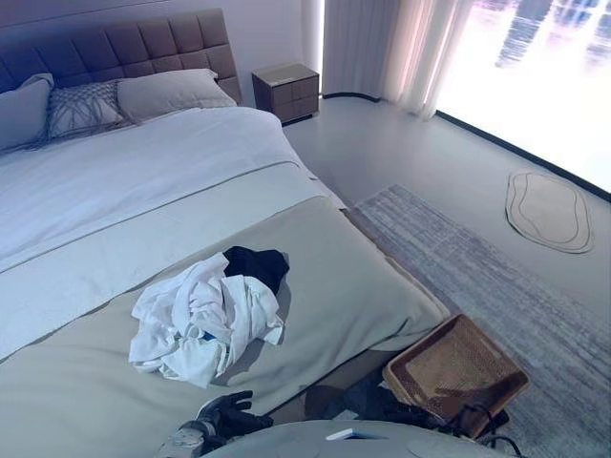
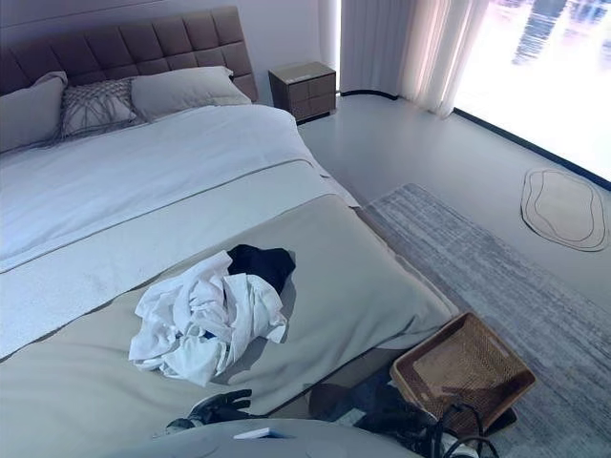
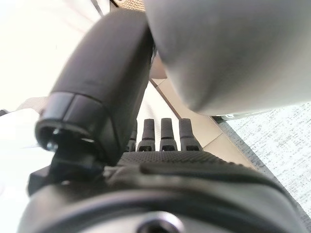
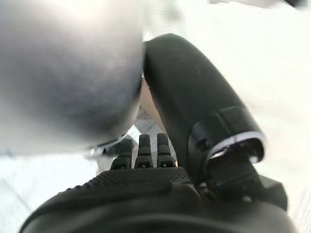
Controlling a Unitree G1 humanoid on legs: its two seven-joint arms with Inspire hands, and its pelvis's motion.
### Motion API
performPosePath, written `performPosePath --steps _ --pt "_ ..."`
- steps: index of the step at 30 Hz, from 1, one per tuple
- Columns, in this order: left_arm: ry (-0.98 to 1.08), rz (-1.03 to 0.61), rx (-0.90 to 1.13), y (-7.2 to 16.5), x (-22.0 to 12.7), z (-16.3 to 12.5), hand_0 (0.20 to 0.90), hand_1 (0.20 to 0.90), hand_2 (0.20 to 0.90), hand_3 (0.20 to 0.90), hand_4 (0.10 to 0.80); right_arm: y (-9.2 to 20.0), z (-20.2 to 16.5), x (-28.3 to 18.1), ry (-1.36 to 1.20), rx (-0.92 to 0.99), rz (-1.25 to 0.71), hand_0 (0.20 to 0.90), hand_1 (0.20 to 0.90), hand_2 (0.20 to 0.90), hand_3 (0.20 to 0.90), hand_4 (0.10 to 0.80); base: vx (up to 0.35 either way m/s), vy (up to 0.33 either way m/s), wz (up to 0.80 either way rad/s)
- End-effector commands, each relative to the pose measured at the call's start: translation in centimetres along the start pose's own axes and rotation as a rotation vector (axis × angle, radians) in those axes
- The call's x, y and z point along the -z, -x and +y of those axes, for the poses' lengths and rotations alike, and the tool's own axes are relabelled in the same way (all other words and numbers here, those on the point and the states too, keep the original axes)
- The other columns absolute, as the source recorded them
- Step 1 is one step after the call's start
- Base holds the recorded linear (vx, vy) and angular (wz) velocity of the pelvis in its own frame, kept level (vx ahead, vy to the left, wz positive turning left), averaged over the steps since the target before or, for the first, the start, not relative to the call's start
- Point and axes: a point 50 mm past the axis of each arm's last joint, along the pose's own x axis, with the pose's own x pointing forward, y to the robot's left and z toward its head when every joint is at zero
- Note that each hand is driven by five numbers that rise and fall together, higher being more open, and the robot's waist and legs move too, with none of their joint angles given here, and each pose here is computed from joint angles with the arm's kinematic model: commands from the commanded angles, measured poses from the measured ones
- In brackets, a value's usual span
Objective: Pick up the clothes from the bed and place them into the basket
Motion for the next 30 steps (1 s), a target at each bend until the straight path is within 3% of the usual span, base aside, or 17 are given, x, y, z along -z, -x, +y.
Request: performPosePath --steps 1,8,9,14,18,21,30 --pt "-0.025 -0.007 -0.019 -0.2 -1.1 0.8 0.9 0.9 0.9 0.9 0.8 -0.4 1.8 -3.2 -0.108 -0.079 -0.197 0.9 0.9 0.9 0.9 0.8 0.06 0.009 -0.02" --pt "-0.042 -0.037 -0.033 0.1 -0.8 1.1 0.9 0.9 0.9 0.9 0.8 2.1 5.8 -14.7 0.355 -0.07 -0.658 0.9 0.9 0.9 0.9 0.8 0.052 0.012 0.02" --pt "-0.052 -0.046 -0.038 0.3 -0.7 1.4 0.9 0.9 0.9 0.9 0.8 3.7 7.5 -17.7 0.542 -0.087 -0.789 0.9 0.9 0.9 0.9 0.8 0.061 0.046 0.12" --pt "-0.068 -0.118 -0.053 0.3 -2.3 2.0 0.9 0.9 0.9 0.9 0.8 8.5 10.9 -25.2 0.88 -0.027 -1.057 0.9 0.9 0.9 0.9 0.8 -0.086 0.071 0.33" --pt "-0.1 -0.211 -0.088 0.2 -6.4 3.3 0.9 0.9 0.9 0.9 0.8 14.8 14.7 -33.1 1.146 0.221 -1.302 0.9 0.9 0.9 0.9 0.8 -0.251 -0.014 0.58" --pt "-0.1 -0.209 -0.117 0.5 -7.0 4.5 0.9 0.9 0.9 0.9 0.8 17.1 15.6 -35.4 1.267 0.359 -1.356 0.9 0.9 0.9 0.9 0.8 -0.001 -0.017 0.68" --pt "-0.066 -0.221 -0.128 0.9 -7.3 5.7 0.9 0.9 0.9 0.9 0.8 20.1 17.7 -37.8 1.525 0.551 -1.355 0.9 0.9 0.9 0.9 0.8 0.043 0.055 0.41"
